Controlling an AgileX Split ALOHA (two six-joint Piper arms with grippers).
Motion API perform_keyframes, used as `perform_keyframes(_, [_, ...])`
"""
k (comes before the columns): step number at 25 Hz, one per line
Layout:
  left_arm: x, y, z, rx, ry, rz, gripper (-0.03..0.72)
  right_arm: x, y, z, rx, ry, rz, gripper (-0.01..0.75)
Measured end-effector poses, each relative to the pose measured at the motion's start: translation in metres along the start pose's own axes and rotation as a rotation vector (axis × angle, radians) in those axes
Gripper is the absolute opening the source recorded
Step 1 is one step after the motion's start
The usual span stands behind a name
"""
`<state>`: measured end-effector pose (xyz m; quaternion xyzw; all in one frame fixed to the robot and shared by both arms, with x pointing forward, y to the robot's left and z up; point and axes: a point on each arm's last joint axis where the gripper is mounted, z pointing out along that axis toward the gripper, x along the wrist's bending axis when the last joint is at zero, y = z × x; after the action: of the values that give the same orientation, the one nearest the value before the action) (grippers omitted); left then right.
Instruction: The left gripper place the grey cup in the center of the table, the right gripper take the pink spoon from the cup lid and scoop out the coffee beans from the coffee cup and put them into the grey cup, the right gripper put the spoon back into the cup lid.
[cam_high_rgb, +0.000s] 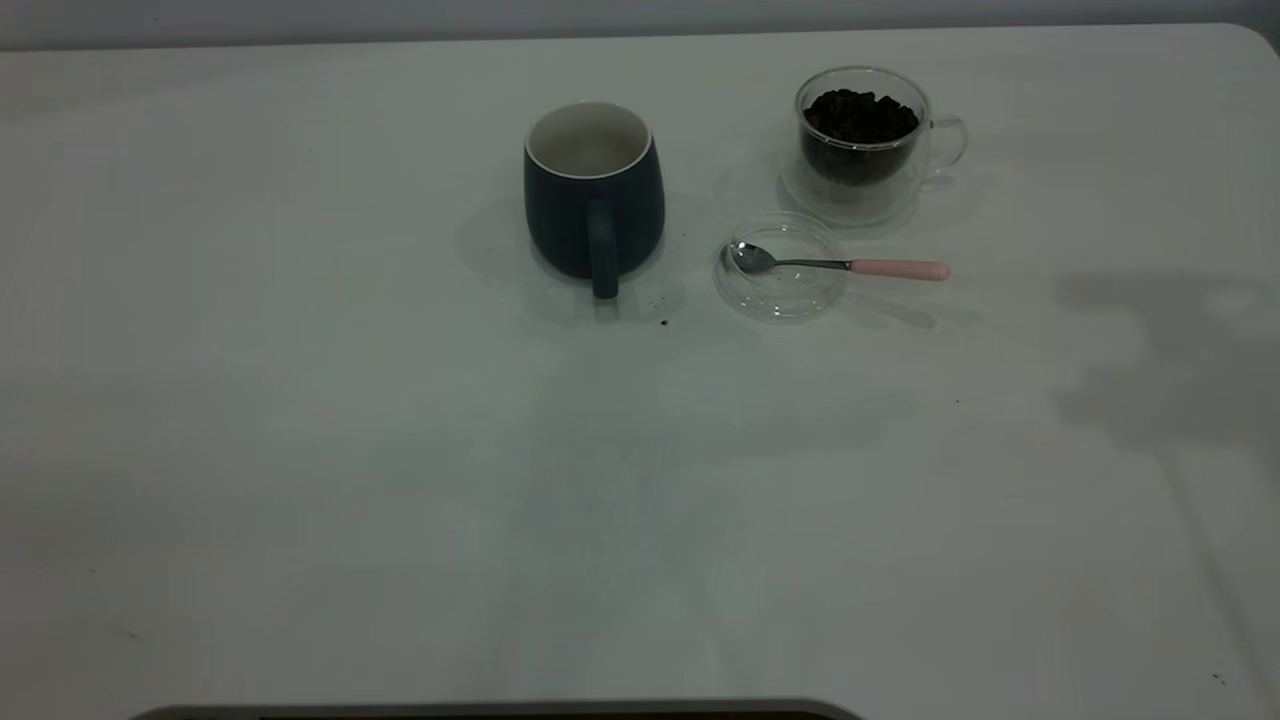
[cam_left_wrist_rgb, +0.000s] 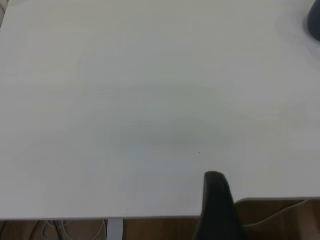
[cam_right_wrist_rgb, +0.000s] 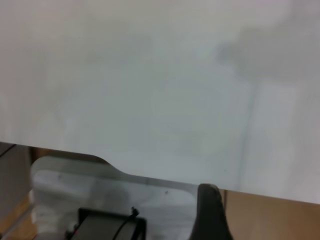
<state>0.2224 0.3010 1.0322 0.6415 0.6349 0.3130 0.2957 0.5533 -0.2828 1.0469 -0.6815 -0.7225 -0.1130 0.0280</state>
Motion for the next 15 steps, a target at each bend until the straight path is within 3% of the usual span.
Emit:
perform_keyframes(5, [0.000,0.000,0.000,0.000,0.000,-0.002,0.565,0.021,-0.035,-0.049,-0.135,-0.046,-0.078,0.591])
perform_keyframes(15, [0.000,0.000,0.000,0.000,0.000,-0.002,0.565,0.015,-0.164,-0.044,-0.172,-0.117,-0.105,0.591])
